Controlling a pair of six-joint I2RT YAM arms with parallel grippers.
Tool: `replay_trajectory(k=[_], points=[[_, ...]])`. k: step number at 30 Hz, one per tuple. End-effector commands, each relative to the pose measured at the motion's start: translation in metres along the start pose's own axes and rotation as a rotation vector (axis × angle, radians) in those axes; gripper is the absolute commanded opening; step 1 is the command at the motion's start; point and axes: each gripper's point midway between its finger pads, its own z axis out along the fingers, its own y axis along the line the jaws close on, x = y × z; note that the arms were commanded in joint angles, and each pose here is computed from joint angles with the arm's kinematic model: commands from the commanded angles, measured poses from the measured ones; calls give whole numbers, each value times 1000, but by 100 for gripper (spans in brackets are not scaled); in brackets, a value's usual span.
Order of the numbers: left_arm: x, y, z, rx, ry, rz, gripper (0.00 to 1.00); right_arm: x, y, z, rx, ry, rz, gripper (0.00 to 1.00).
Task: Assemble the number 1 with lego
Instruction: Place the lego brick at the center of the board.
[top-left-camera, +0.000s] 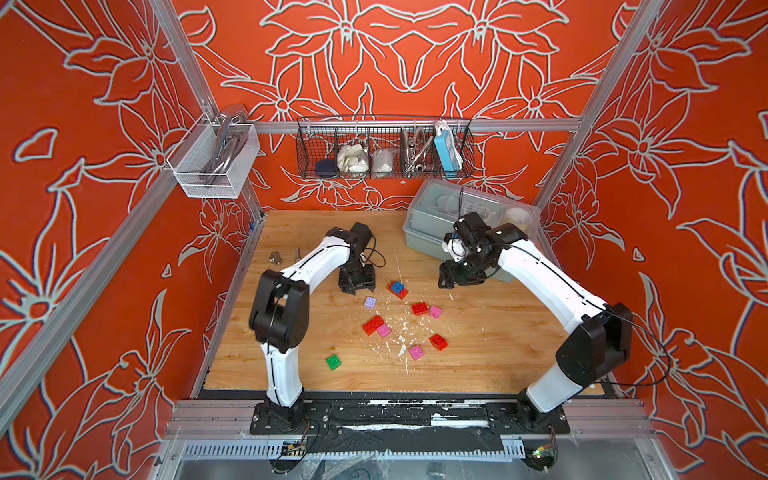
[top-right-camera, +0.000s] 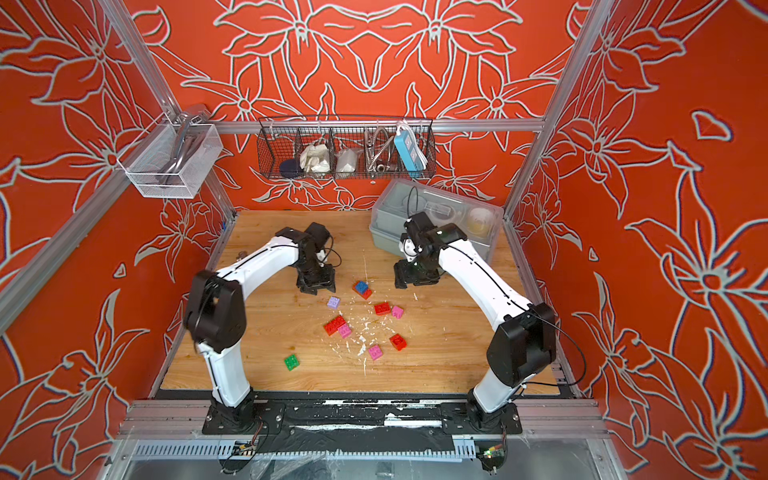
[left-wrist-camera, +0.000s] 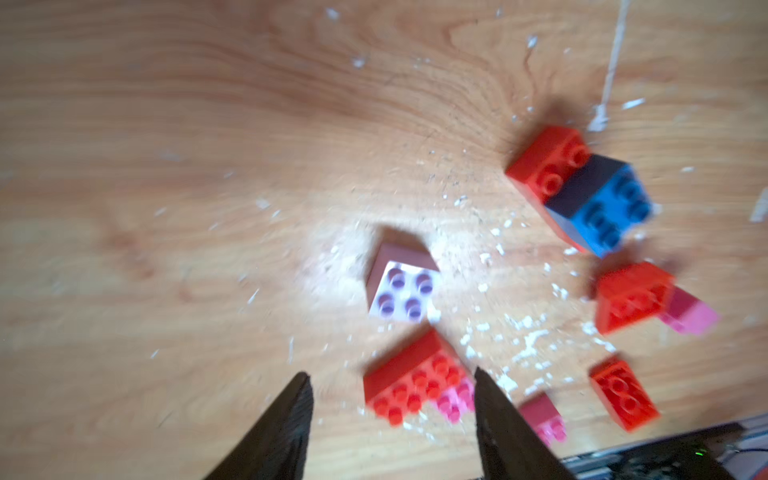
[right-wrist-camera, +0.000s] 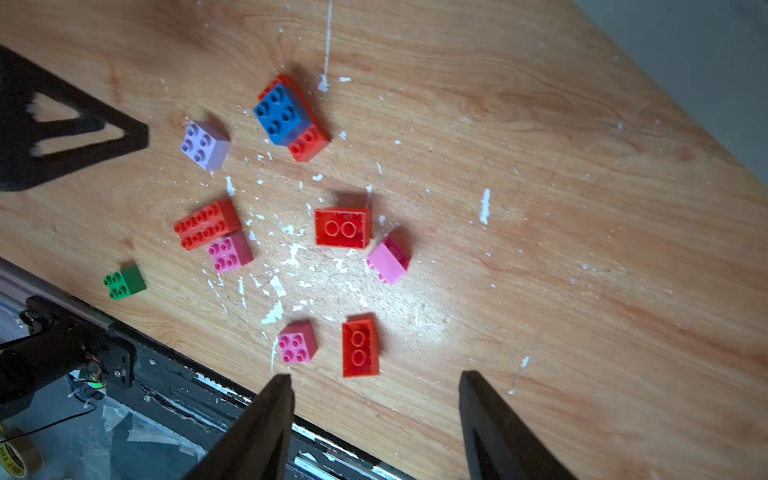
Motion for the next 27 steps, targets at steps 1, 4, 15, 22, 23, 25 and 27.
replay_trajectory(k=[1, 4, 15, 22, 23, 25, 27], points=[[31, 20, -31, 7, -41, -65, 57, -29, 38, 16, -19, -62, 60, 67], [52, 43, -36, 17, -98, -107, 55, -43, 80, 39, -53, -54, 110, 67], [97, 87, -29, 85, -126, -211, 53, -47, 135, 128, 30, 27, 342, 58], [100, 88, -25, 112, -121, -227, 53, -44, 141, 163, 113, 80, 400, 63], [100, 86, -25, 122, -117, -226, 53, -44, 141, 166, 122, 86, 407, 63], [99, 83, -24, 142, -114, -222, 53, -45, 140, 174, 136, 90, 423, 63], [98, 82, -23, 153, -112, -219, 53, -45, 140, 182, 144, 101, 431, 62]])
